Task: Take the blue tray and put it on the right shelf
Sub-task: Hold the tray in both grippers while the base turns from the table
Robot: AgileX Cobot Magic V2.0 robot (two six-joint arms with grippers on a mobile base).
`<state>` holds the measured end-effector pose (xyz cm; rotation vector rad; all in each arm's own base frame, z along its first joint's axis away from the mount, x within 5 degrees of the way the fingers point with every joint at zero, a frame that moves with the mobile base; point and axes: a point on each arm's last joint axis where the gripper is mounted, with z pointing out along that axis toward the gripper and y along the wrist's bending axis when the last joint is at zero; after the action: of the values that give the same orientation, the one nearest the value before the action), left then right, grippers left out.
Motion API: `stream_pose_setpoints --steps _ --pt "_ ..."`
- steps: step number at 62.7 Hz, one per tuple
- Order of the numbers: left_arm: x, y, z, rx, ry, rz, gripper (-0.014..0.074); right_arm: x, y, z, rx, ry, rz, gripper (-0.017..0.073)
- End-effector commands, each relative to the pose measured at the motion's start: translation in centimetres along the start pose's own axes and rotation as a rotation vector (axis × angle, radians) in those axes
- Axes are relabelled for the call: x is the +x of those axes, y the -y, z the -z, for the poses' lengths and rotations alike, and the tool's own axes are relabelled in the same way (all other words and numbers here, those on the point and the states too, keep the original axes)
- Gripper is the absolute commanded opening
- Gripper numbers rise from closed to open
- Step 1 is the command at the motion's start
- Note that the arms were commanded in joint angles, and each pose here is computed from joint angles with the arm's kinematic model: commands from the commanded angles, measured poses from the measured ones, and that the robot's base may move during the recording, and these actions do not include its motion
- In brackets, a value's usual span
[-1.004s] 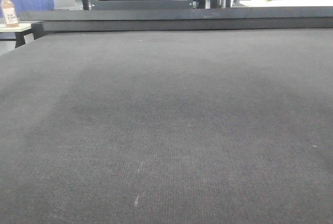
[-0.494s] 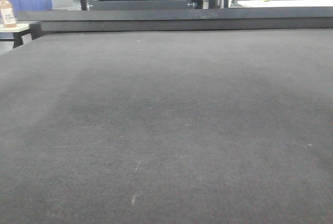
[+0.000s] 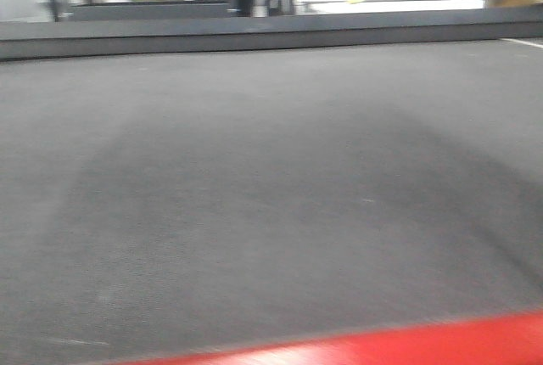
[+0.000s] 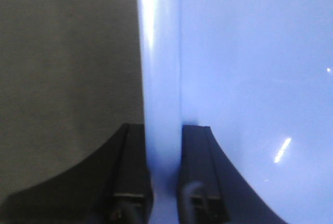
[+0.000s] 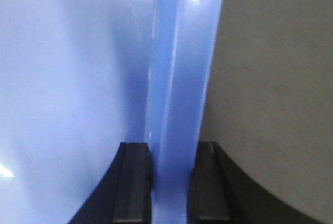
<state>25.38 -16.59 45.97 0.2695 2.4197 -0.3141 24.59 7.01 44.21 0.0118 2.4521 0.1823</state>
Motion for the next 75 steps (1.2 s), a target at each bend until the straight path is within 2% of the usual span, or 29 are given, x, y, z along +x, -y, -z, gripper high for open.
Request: stream_pose_setpoints --steps 1,75 --pt "0.09 -0.46 2.50 -0.024 0.030 -0.023 -0.0048 -0.81 0.31 2.08 0.013 0.119 0.042 0.0057" --pt "0.16 -0.29 2.49 -0.006 0.022 -0.017 -0.0048 -0.81 0.31 2.08 0.013 0.119 0.042 0.0057"
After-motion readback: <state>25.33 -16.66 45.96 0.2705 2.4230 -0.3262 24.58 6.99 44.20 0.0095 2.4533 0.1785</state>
